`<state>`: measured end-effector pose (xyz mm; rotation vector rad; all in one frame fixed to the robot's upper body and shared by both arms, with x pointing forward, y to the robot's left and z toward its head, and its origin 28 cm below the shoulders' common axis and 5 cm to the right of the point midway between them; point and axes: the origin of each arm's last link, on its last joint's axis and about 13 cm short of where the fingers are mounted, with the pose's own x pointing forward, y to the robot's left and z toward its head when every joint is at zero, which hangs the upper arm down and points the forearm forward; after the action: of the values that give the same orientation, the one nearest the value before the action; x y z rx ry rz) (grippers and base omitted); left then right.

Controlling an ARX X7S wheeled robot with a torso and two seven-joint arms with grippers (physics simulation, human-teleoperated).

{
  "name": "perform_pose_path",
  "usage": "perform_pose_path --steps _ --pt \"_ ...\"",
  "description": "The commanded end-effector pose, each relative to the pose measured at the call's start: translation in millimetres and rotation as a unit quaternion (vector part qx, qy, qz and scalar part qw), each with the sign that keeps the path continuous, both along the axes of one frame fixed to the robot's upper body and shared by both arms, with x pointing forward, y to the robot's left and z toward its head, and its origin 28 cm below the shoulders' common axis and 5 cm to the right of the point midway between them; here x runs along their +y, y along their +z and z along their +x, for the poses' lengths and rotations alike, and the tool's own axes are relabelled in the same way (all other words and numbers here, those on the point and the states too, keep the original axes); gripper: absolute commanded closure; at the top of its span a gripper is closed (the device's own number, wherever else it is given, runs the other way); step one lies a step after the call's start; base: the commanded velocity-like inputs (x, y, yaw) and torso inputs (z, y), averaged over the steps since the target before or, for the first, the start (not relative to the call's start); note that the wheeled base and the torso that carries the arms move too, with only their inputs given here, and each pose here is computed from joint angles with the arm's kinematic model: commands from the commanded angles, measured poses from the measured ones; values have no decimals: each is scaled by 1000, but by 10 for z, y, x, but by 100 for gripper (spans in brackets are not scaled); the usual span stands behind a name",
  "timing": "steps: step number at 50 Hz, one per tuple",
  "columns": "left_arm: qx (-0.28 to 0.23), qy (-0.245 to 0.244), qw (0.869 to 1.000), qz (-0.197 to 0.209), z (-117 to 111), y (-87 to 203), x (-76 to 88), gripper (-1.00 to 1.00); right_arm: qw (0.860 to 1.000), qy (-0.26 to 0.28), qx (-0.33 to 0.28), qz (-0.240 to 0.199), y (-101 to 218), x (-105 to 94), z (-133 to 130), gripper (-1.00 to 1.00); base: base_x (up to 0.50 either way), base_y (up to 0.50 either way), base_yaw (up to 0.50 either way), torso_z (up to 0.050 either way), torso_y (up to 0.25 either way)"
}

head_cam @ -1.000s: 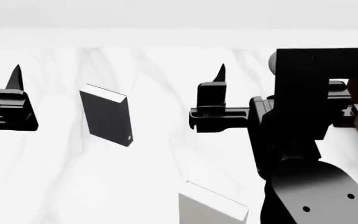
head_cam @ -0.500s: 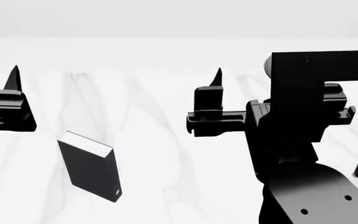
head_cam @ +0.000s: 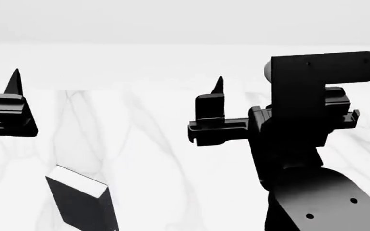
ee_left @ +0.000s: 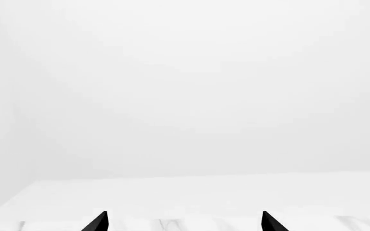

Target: Pick up the book on the left and place it on top of the shelf.

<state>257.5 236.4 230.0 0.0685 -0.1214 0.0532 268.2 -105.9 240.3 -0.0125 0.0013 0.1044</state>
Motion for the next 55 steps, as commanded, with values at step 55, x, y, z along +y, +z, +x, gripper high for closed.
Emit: perform_pose_path --steps 55 --pt "10 1 1000 0 23 -71 31 -100 877 424 110 -197 -425 427 493 -100 0 0 0 0 0"
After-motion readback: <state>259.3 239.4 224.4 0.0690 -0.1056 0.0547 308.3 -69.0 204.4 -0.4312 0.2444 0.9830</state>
